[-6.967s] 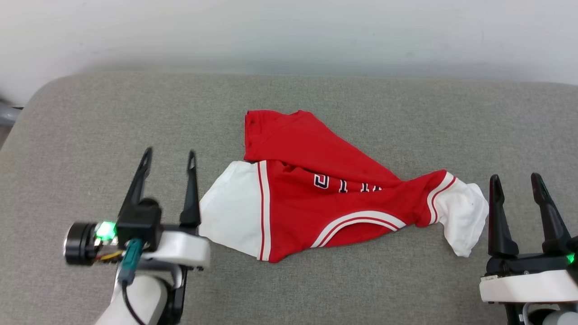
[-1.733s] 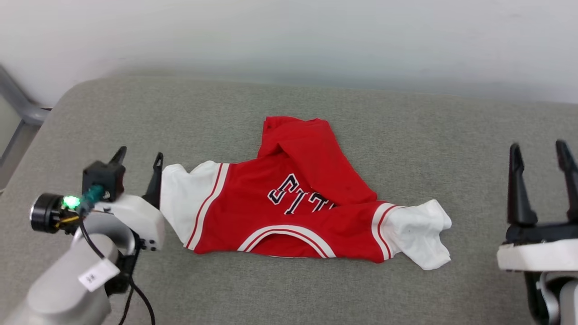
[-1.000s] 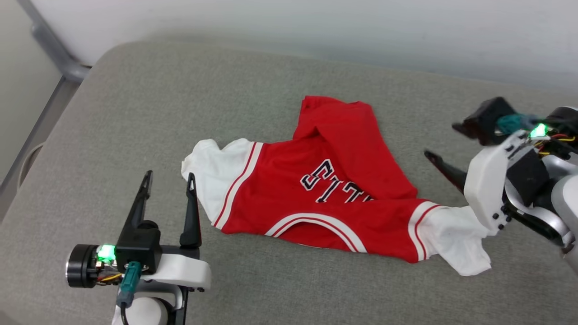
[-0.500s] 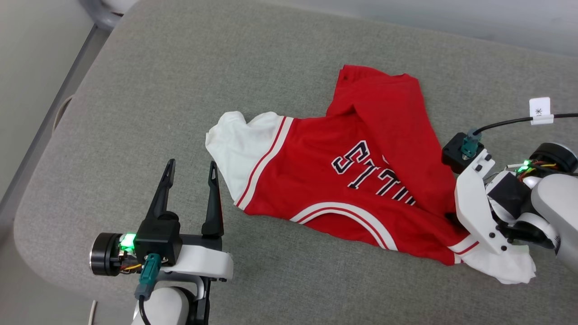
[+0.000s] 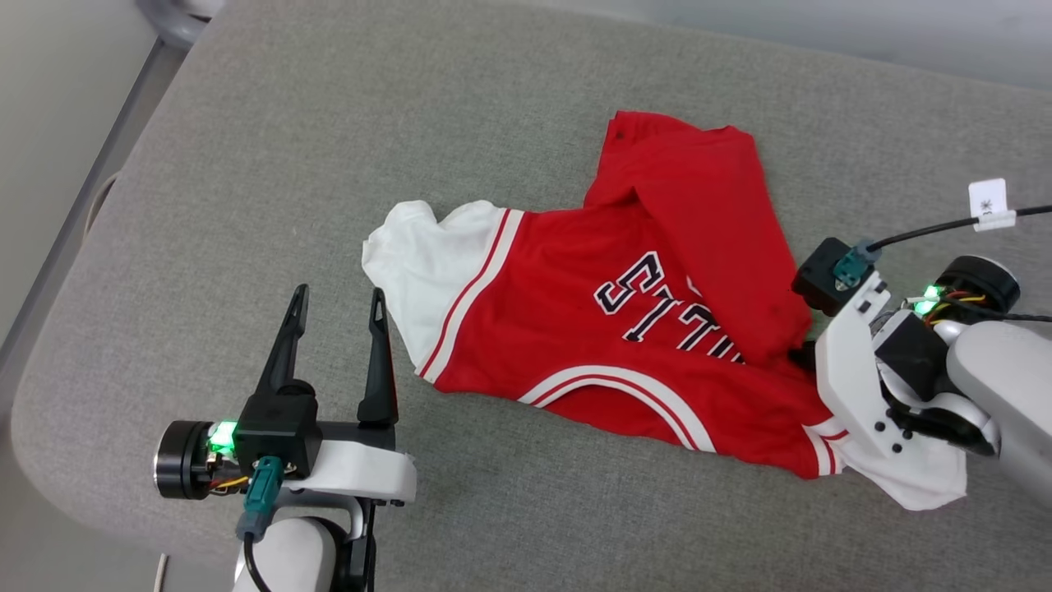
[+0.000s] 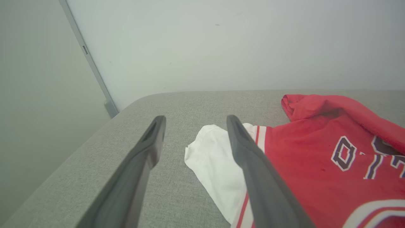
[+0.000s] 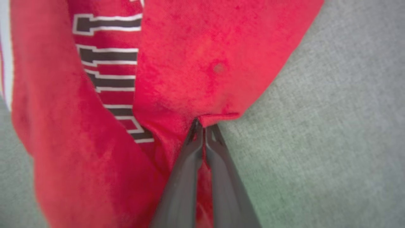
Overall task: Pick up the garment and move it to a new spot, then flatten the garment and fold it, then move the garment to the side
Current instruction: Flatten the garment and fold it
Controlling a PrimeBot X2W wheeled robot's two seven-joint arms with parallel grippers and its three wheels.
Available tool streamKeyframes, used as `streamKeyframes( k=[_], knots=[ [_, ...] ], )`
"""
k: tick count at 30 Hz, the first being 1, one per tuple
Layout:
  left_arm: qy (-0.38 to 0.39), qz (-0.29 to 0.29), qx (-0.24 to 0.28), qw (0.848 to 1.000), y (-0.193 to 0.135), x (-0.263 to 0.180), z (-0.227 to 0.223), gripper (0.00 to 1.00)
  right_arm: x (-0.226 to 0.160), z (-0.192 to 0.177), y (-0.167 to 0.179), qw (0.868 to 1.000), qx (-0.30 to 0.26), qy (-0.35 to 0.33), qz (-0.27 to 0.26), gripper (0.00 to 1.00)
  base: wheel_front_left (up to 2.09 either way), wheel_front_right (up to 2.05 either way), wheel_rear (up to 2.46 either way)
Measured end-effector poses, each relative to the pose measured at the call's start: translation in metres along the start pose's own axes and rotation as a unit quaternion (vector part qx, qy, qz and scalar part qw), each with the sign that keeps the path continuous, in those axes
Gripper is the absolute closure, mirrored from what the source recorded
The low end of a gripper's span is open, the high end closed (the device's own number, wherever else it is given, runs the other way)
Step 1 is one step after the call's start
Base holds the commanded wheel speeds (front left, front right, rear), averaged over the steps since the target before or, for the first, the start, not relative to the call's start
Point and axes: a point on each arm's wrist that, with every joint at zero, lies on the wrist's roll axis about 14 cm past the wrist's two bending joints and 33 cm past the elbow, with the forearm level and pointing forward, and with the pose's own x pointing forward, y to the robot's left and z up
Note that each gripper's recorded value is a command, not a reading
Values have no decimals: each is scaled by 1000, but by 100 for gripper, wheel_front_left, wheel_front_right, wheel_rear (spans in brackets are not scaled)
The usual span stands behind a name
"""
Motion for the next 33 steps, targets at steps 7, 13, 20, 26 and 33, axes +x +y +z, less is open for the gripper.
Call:
streamKeyframes(
  k=[7,13,20,26,33],
  knots=[
    [-12,-6,-4,1000,-1,-7,8,0,-40,40,-12,991,20,-130,-29,100,0,0,0],
    [-21,-18,-10,1000,-8,-11,13,0,-84,40,-35,978,45,-189,-75,100,0,0,0],
    [-27,-24,-13,999,-12,-11,16,0,-128,41,-70,957,74,-246,-135,100,0,0,0],
    [-23,-28,-12,999,-17,-6,13,0,-142,50,-104,946,81,-260,-177,100,0,0,0],
    [-17,-25,-9,1000,-20,5,7,0,-122,69,-142,945,72,-240,-210,100,0,0,0]
  ],
)
